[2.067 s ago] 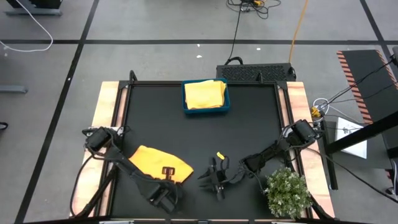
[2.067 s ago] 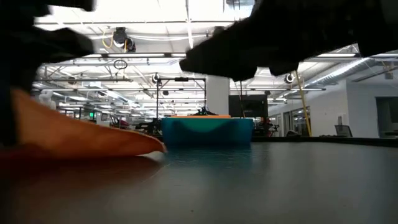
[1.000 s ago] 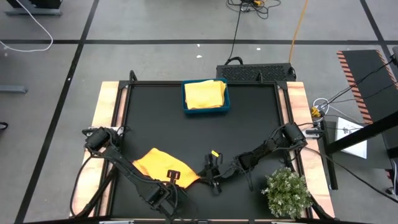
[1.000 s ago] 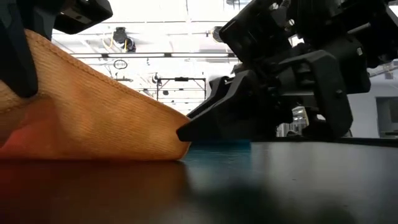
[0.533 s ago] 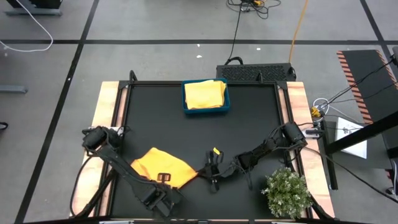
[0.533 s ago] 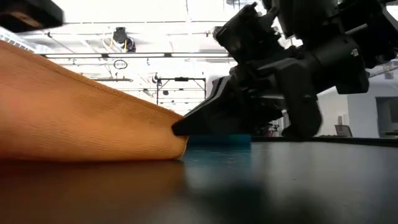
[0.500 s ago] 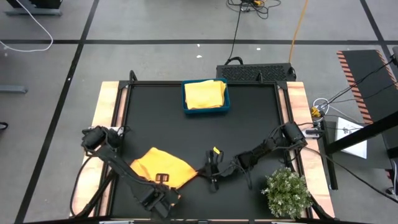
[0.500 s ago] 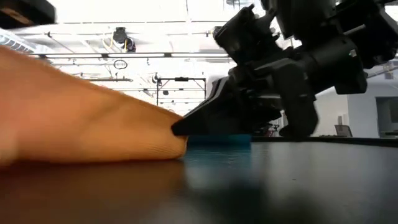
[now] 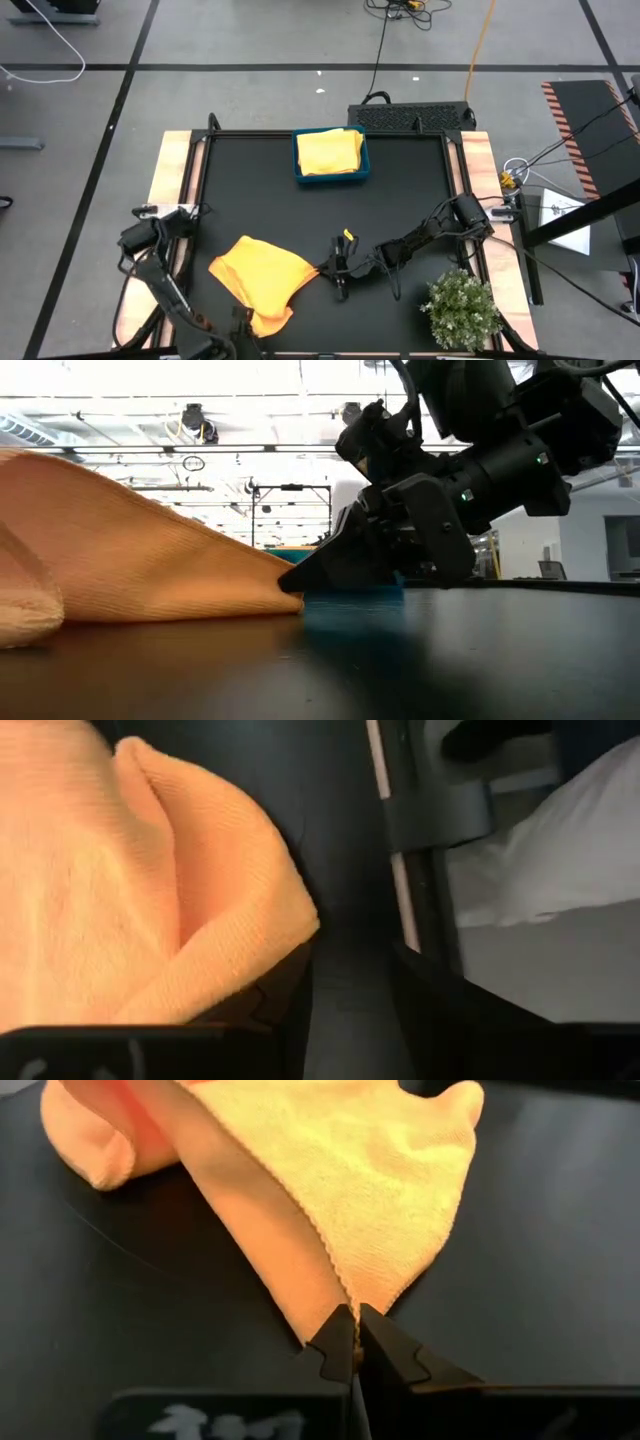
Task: Fold microfiber towels
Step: Fold the orange microfiber towel
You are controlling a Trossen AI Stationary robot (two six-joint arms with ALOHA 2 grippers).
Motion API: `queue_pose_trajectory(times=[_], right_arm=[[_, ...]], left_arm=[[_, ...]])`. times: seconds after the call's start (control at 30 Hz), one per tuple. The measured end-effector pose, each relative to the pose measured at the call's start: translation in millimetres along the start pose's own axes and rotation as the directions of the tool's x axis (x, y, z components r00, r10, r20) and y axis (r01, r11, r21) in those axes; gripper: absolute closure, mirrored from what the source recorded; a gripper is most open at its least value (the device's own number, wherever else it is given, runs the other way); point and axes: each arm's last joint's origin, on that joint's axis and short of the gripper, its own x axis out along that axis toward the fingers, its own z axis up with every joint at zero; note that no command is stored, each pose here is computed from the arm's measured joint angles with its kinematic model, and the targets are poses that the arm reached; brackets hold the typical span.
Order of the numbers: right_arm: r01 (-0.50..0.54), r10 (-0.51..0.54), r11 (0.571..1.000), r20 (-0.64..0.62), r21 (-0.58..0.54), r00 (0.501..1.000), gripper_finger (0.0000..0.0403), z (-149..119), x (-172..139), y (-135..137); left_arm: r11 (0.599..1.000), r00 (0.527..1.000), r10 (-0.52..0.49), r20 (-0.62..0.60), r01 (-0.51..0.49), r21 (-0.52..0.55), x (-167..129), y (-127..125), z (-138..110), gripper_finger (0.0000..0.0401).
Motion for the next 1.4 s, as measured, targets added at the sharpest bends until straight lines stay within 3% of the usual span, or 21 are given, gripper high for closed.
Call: queue_pose_trajectory(times=[0.17, 0.33, 0.77, 1.0, 1.4], right_arm=[[-0.001, 0.001, 1.000, -0.006, 0.000, 1.000, 0.0402, -1, 0, 0], [-0.001, 0.001, 1.000, -0.009, 0.001, 1.000, 0.0403, -1, 0, 0], [0.000, 0.000, 1.000, -0.017, -0.001, 1.000, 0.0403, -2, 0, 0], [0.006, -0.006, 1.000, -0.031, -0.004, 1.000, 0.0403, -3, 0, -1], [0.085, -0.083, 0.996, -0.077, 0.028, 0.994, 0.0403, -7, 1, -11]], left_arm=[[0.989, 0.995, 0.097, 0.011, -0.097, 0.115, 22, -7, -8, 0.0265], [0.944, 0.966, 0.251, 0.056, -0.257, 0.207, 36, -2, -11, 0.0265], [0.853, 0.893, 0.408, 0.192, -0.447, 0.268, 32, 11, -2, 0.0265], [0.810, 0.855, 0.472, 0.214, -0.516, 0.279, 36, 26, 11, 0.0265], [0.824, 0.887, 0.430, 0.167, -0.462, 0.329, 37, 26, 11, 0.0265]])
